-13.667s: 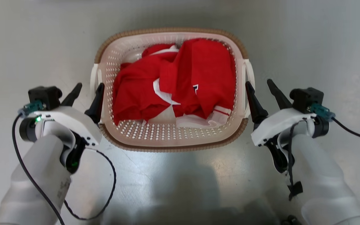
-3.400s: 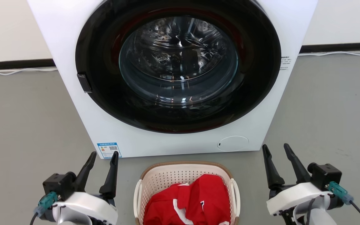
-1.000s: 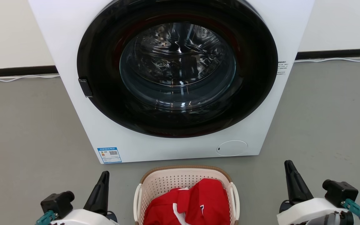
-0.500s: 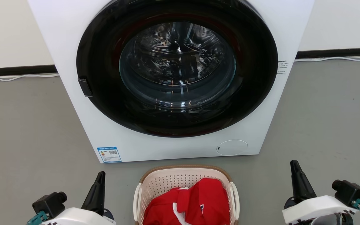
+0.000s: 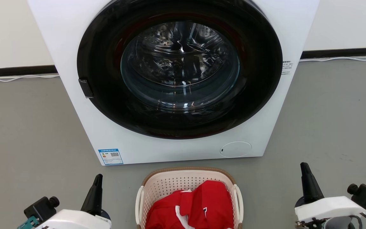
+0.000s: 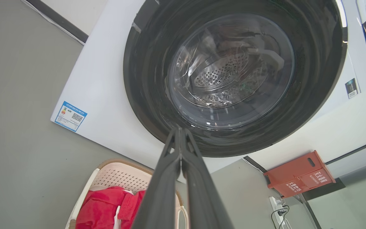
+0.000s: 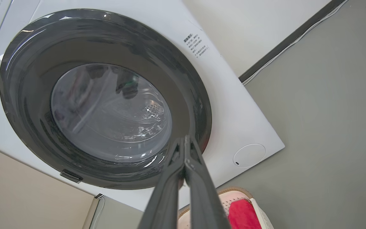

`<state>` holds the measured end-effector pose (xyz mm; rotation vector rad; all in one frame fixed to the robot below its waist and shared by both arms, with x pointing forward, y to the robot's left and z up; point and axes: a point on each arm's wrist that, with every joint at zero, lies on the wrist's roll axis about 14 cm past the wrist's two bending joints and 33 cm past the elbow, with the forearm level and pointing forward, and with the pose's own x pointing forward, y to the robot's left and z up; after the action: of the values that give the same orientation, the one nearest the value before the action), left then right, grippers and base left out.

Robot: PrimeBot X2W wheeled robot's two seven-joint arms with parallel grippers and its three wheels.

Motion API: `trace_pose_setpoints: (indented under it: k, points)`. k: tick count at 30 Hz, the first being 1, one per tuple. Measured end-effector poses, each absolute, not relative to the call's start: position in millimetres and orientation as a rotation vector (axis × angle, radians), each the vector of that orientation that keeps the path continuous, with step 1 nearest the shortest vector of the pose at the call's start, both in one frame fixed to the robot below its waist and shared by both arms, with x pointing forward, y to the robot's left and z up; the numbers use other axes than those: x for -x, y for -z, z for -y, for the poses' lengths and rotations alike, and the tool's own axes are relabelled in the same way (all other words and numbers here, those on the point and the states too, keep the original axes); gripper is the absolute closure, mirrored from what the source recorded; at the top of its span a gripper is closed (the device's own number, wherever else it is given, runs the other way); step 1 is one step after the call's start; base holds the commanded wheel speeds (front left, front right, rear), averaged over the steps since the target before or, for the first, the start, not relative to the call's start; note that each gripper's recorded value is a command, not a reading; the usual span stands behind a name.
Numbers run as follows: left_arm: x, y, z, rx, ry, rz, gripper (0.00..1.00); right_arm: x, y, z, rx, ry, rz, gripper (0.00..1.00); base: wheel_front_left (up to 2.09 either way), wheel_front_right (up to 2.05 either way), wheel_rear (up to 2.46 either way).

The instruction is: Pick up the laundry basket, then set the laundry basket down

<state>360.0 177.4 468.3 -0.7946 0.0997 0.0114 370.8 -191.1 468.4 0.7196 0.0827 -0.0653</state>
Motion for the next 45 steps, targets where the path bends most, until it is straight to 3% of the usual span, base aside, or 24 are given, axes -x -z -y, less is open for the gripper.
trace_pose_setpoints:
  k: [15, 18, 30, 45]
  points:
    - [-362, -466, -181, 0.978, -0.044, -0.116, 1.00, -371, -467, 196, -0.917, 0.094, -0.092, 1.00, 0.00, 0.00, 0.00]
    - [-366, -469, -183, 1.106, -0.051, -0.115, 1.00, -372, -468, 200, -1.063, 0.110, -0.087, 1.00, 0.00, 0.00, 0.00]
    - [-367, -468, -187, 1.272, -0.067, -0.121, 1.00, -373, -470, 203, -1.252, 0.116, -0.078, 1.00, 0.00, 0.00, 0.00]
    - [-372, -474, -189, 1.424, -0.062, -0.102, 1.00, -373, -473, 206, -1.413, 0.114, -0.065, 1.00, 0.00, 0.00, 0.00]
